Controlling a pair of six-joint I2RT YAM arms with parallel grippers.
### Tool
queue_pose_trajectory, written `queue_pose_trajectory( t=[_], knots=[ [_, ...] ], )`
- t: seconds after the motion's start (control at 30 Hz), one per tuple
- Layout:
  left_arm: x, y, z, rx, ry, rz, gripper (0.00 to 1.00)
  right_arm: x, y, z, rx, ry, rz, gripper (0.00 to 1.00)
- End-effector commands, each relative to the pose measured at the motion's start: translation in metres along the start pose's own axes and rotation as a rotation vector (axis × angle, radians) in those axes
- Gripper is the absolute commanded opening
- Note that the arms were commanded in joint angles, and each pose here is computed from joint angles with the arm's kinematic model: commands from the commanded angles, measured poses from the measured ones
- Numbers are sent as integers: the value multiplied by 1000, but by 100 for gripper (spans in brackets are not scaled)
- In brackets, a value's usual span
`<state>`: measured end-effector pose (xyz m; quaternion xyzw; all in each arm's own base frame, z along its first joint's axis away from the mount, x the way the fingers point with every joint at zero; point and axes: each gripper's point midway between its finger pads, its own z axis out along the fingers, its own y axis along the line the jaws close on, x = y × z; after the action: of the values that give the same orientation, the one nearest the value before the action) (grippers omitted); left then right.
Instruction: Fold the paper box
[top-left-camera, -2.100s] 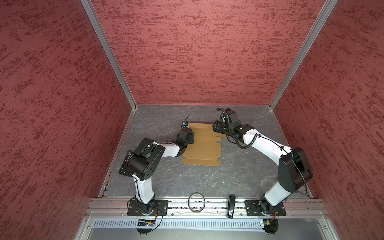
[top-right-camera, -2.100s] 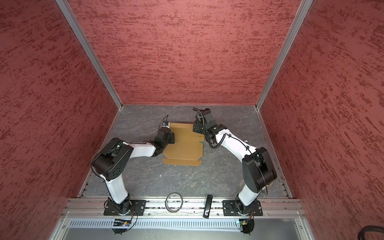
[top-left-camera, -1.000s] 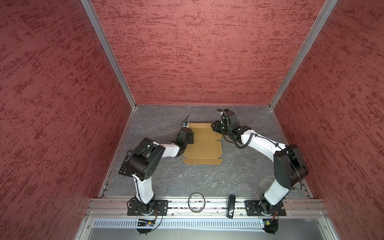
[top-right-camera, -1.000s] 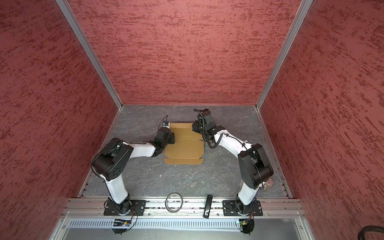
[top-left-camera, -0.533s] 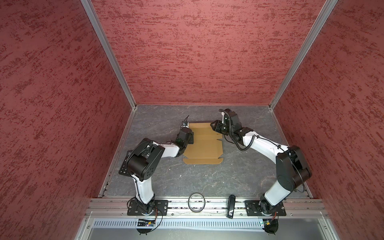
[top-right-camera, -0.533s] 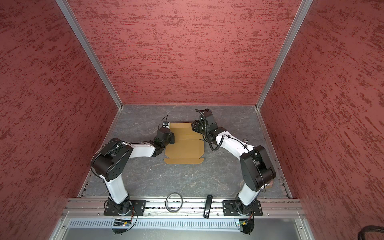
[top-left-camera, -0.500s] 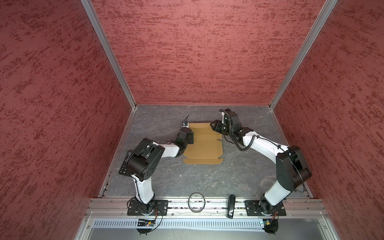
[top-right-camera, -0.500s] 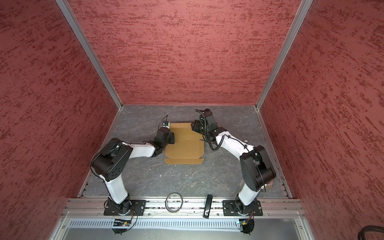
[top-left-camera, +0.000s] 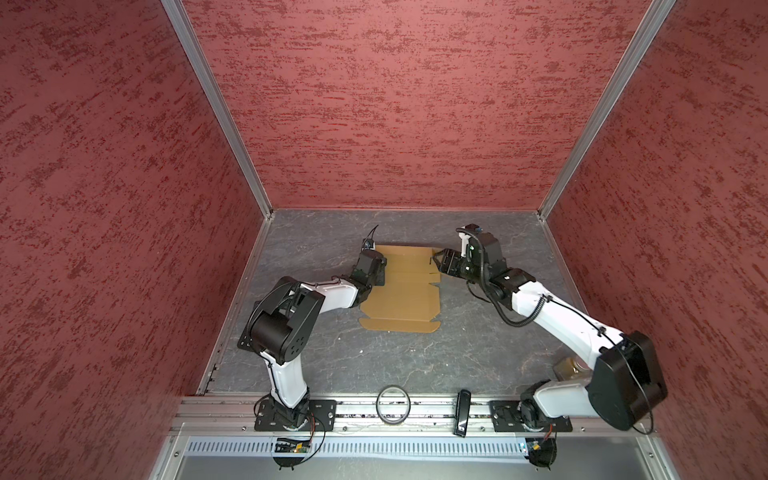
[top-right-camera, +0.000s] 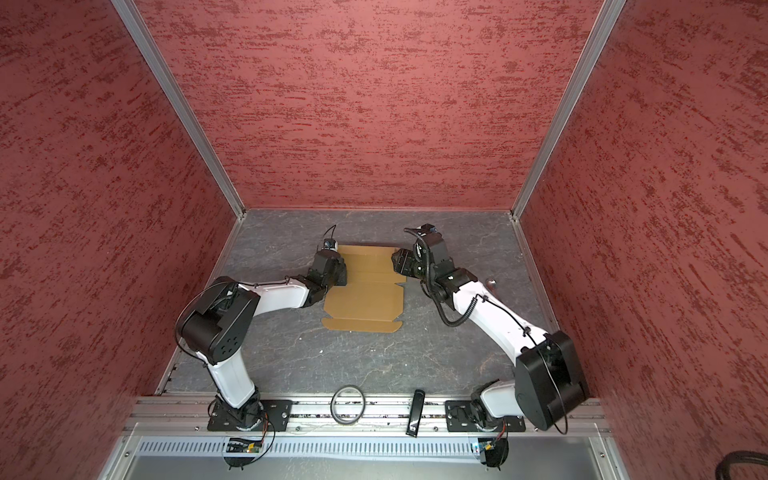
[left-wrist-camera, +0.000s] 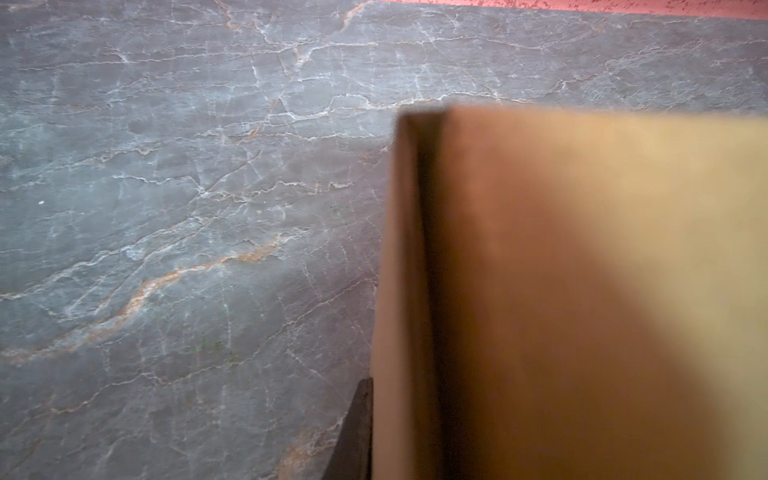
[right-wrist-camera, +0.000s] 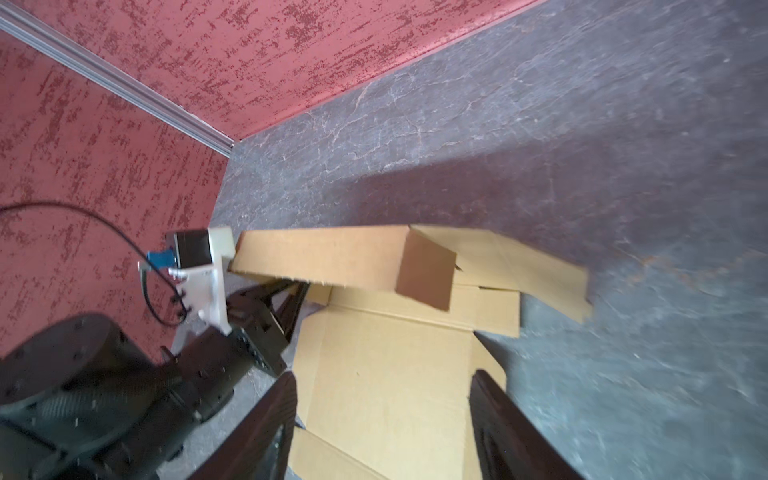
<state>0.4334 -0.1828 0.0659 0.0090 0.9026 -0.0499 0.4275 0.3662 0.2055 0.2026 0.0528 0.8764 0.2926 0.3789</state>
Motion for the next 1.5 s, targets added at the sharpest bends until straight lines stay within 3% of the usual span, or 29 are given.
queue_pose_trajectory(
  t=[0.0, 0.33, 0.73, 1.47],
  knots=[
    [-1, 3, -3, -10, 55, -28, 10, 24, -22, 1, 56, 66, -41, 67],
    [-2, -3, -6, 14, 110, -44, 10, 51, -40, 40, 78, 145, -51, 69],
    [-2, -8, -5, 35, 122, -29, 10, 55, -59, 85, 126, 132, -43, 72],
    [-6, -3, -3, 36, 134, -37, 10, 68, -82, 97, 144, 74, -34, 77]
  ],
)
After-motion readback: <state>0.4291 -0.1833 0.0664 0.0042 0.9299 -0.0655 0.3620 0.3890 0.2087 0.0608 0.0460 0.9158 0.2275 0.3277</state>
